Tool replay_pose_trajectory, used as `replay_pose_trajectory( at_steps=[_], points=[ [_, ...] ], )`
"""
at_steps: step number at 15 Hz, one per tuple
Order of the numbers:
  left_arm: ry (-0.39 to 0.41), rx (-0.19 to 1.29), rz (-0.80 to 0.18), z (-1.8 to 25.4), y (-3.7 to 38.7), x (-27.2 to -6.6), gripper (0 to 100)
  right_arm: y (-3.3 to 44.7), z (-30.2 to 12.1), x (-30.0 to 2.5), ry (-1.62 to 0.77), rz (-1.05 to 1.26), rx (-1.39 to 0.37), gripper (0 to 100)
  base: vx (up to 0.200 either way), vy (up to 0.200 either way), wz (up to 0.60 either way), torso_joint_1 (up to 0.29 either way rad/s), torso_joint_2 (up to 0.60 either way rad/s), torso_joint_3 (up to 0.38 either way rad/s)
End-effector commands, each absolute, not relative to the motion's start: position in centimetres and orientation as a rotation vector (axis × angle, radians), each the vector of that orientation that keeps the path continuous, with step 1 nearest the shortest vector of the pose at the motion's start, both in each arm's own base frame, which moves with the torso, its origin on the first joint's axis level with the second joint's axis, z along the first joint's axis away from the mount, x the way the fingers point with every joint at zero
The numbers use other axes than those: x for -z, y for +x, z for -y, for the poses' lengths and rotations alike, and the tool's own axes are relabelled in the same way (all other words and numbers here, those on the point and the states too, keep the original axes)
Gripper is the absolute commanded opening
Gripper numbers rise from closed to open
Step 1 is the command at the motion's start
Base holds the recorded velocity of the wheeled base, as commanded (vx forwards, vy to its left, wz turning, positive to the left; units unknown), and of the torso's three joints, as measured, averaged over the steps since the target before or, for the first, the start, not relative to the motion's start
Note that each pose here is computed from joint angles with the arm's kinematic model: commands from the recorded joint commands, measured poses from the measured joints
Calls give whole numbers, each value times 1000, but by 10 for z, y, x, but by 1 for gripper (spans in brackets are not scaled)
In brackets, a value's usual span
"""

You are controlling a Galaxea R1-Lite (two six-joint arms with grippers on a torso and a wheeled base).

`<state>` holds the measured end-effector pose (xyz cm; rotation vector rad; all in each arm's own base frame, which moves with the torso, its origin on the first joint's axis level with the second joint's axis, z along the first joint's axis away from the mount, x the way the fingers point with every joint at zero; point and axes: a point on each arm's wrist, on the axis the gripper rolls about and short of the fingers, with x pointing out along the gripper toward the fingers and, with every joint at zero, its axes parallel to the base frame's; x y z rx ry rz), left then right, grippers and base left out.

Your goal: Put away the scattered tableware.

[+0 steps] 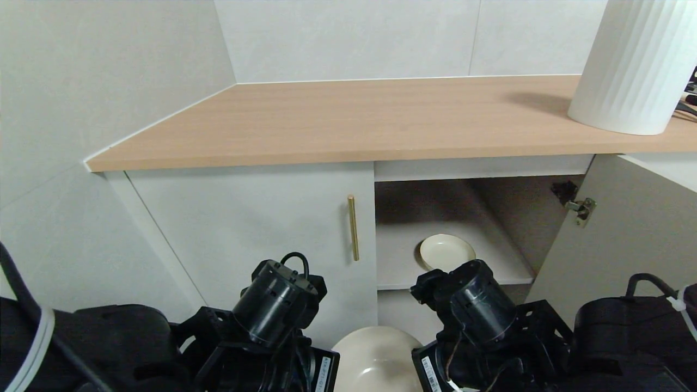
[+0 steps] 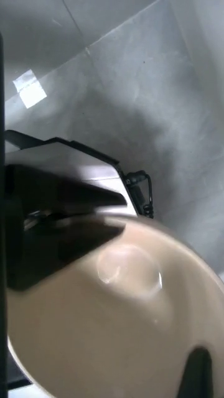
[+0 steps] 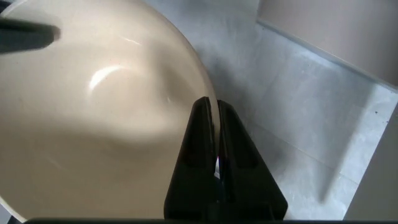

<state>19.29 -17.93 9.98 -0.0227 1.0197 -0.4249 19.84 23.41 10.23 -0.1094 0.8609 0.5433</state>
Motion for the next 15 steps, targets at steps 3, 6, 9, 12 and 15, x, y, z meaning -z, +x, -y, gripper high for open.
replay_pose_trajectory(
  at_steps=[3,6,9,12,15],
  points=[
    [-23,424,-1018,180,194,-100,100,198,-234,-101,-114,-866,-542,0,0,0,0,0,0,0],
    [-23,424,-1018,180,194,-100,100,198,-234,-98,-125,-876,-540,0,0,0,0,0,0,0],
    [-23,423,-1016,180,194,-100,100,201,-232,-90,-153,-894,-526,0,0,0,0,0,0,0],
    [-23,422,-1015,180,194,-100,100,221,-223,-72,-200,-911,-399,0,0,0,0,0,0,0],
    [-24,422,-1010,180,193,-101,100,244,-217,-59,-191,-924,-313,0,0,0,0,0,0,0]
  ],
)
